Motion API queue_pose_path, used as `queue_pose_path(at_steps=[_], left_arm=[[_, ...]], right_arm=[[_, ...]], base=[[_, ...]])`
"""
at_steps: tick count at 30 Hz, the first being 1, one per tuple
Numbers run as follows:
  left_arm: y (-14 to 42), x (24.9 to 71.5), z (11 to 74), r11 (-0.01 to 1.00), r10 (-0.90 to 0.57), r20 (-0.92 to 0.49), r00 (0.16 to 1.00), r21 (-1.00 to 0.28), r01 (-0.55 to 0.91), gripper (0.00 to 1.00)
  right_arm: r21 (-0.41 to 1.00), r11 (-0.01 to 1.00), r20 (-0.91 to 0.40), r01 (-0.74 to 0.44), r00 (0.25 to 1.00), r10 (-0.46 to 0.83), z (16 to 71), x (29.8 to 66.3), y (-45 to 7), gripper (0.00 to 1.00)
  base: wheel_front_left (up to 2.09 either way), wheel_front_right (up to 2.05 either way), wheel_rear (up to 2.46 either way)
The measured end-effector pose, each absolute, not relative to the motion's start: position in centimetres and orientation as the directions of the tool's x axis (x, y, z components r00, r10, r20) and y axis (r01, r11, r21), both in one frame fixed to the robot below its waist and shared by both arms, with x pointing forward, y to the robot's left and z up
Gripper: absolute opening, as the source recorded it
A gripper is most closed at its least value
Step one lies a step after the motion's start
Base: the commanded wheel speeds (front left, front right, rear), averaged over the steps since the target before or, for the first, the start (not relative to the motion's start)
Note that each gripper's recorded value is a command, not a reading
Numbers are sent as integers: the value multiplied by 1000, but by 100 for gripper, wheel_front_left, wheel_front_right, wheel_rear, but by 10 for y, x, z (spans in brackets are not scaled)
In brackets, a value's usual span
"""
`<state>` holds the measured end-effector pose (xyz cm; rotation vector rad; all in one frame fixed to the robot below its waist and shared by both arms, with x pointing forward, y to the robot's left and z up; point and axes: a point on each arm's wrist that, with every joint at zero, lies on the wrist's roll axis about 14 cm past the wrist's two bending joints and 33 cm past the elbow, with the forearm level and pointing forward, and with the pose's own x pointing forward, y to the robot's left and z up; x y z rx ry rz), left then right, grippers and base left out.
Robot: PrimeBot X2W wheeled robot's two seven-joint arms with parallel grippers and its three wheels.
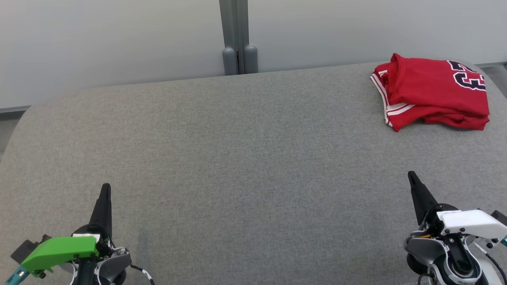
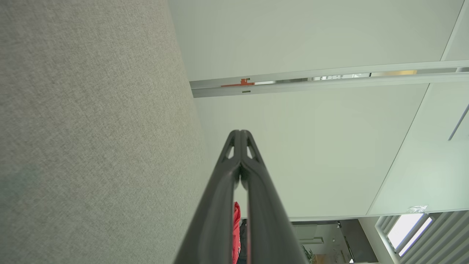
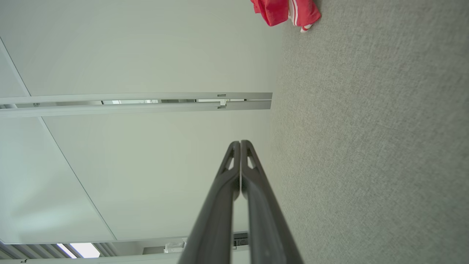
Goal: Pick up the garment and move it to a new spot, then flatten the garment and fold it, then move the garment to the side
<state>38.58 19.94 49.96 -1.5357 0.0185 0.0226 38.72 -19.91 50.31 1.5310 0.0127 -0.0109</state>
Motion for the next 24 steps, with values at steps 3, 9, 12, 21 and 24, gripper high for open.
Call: queue_pose_path(at_steps=[3,9,12,21,24], left_arm=[[199,387,501,16,0,-20,1000,-1000,-20,0],[199,387,503,-7,-1,-13,1000,-1000,-13,0],[199,387,503,-7,-1,-13,1000,-1000,-13,0],[199,387,503,-8,-1,-12,1000,-1000,-12,0],[199,387,503,-8,-1,-12,1000,-1000,-12,0]], right_arm=[[1000,21,-13,13,1000,1,504,387,-200,0],[1000,-1,-7,7,1000,-1,505,388,-200,0],[1000,-1,-7,7,1000,-2,505,388,-200,0],[1000,-4,-7,7,1000,0,505,388,-200,0],[1000,-4,-7,7,1000,0,505,388,-200,0]], base=[[0,0,0],[0,0,0],[0,0,0],[0,0,0],[0,0,0]])
